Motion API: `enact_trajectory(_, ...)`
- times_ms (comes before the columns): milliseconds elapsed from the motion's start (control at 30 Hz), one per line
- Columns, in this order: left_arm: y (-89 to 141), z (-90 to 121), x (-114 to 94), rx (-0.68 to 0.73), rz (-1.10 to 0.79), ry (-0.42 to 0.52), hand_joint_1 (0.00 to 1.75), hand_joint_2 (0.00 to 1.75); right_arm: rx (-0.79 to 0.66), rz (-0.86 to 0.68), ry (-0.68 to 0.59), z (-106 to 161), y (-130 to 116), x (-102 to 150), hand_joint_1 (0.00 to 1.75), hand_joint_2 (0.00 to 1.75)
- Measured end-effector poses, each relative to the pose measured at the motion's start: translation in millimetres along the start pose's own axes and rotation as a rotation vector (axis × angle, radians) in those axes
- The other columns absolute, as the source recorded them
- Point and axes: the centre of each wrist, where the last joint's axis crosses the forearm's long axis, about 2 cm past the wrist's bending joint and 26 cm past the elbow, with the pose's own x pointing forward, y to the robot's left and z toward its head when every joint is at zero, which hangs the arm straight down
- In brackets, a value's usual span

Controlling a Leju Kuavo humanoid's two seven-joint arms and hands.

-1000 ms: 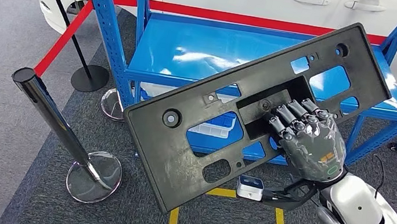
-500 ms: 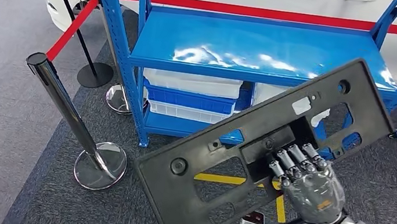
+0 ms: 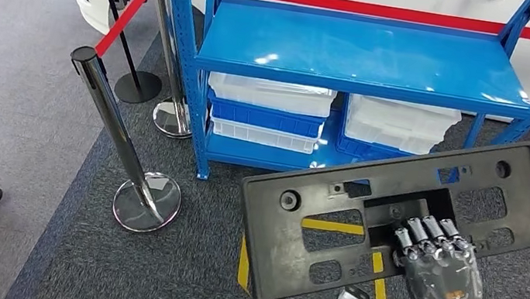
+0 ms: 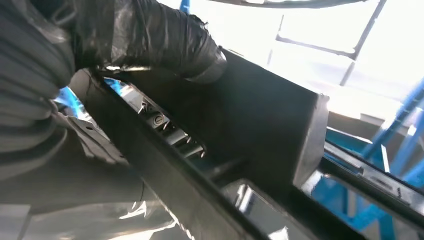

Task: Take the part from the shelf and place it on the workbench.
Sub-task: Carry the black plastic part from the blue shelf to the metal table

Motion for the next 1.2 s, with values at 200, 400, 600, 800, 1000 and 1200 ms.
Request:
enact_trajectory(200,-2,1,-8,0.008,0.018,0.02,0.0,1.75,0.056,-0.011,0.044,23,-3,-2,1.75,1.75)
enact_trajectory(400,6,1,-10,0.02,0.057,0.044,0.0,1.75,0.049,-0.017,0.045,25,-6,-16,1.75,1.75)
enact_trajectory(600,9,0,-1,0.026,0.069,0.029,0.0,1.75,0.041,-0.013,0.062,21,-3,-21,1.75,1.75)
enact_trajectory(800,14,-1,5,0.042,0.077,0.004,0.0,1.75,0.04,0.007,0.072,19,-1,-23,1.75,1.75)
enact_trajectory(1000,11,-1,9,0.038,0.071,0.0,0.0,1.75,0.042,0.016,0.074,21,-1,-23,1.75,1.75)
enact_trajectory(1200,8,-1,11,0.031,0.064,-0.003,0.0,1.75,0.053,0.022,0.086,25,-2,-23,1.75,1.75)
